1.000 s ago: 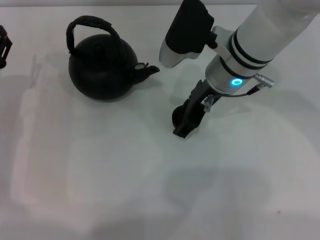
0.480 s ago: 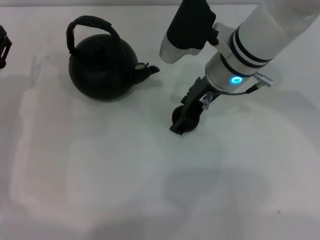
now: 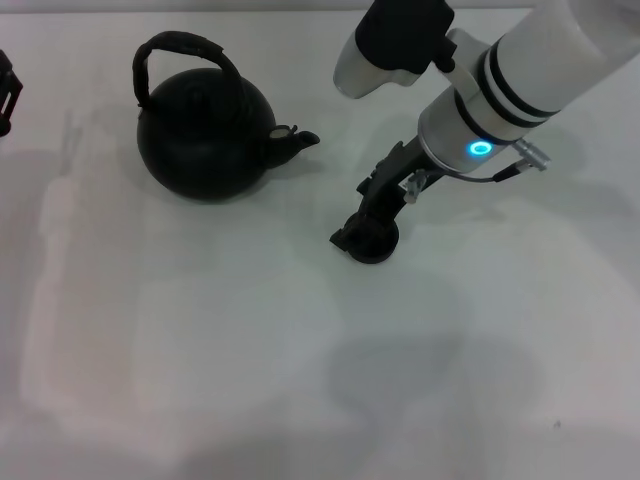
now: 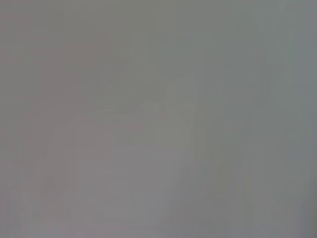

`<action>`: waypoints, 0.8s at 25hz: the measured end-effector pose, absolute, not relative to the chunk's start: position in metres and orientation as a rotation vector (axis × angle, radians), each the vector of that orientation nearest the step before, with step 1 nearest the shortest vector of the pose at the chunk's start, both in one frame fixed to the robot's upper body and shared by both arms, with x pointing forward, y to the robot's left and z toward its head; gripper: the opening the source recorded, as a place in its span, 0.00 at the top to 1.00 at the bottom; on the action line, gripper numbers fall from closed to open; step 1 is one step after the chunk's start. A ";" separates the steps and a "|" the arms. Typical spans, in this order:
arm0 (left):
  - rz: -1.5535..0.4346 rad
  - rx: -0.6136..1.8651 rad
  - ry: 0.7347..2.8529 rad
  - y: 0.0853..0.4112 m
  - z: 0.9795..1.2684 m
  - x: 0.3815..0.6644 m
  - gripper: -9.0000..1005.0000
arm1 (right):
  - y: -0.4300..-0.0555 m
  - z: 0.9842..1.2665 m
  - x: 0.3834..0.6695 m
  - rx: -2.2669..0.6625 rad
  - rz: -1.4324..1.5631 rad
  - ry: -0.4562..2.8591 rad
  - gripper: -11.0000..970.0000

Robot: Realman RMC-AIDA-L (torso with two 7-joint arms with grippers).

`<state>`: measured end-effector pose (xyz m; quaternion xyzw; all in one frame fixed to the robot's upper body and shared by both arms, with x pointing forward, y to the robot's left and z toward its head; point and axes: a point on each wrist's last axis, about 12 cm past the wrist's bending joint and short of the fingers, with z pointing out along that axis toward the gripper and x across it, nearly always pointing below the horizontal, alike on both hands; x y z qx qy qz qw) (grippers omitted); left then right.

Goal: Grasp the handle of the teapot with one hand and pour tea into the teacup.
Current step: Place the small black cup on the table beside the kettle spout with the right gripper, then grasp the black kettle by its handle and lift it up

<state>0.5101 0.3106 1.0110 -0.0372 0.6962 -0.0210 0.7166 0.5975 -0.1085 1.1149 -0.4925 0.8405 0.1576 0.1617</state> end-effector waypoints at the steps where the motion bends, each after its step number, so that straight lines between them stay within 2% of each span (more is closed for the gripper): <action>1: -0.047 -0.082 1.537 0.311 1.011 0.510 0.18 | -0.110 1.115 0.598 -1.394 0.456 2.402 0.11; 13: -0.046 -0.078 1.511 0.311 1.014 0.509 0.18 | -0.149 1.117 0.605 -1.104 0.716 2.361 0.12; 16: -0.048 -0.077 1.498 0.311 1.016 0.509 0.18 | -0.170 1.114 0.609 -0.932 0.782 2.377 0.12; 17: -0.047 -0.078 1.496 0.311 1.016 0.508 0.18 | -0.188 1.112 0.611 -0.768 0.887 2.336 0.12; 20: -0.048 -0.074 1.496 0.311 1.016 0.508 0.18 | -0.205 1.107 0.607 -0.620 1.030 2.235 0.12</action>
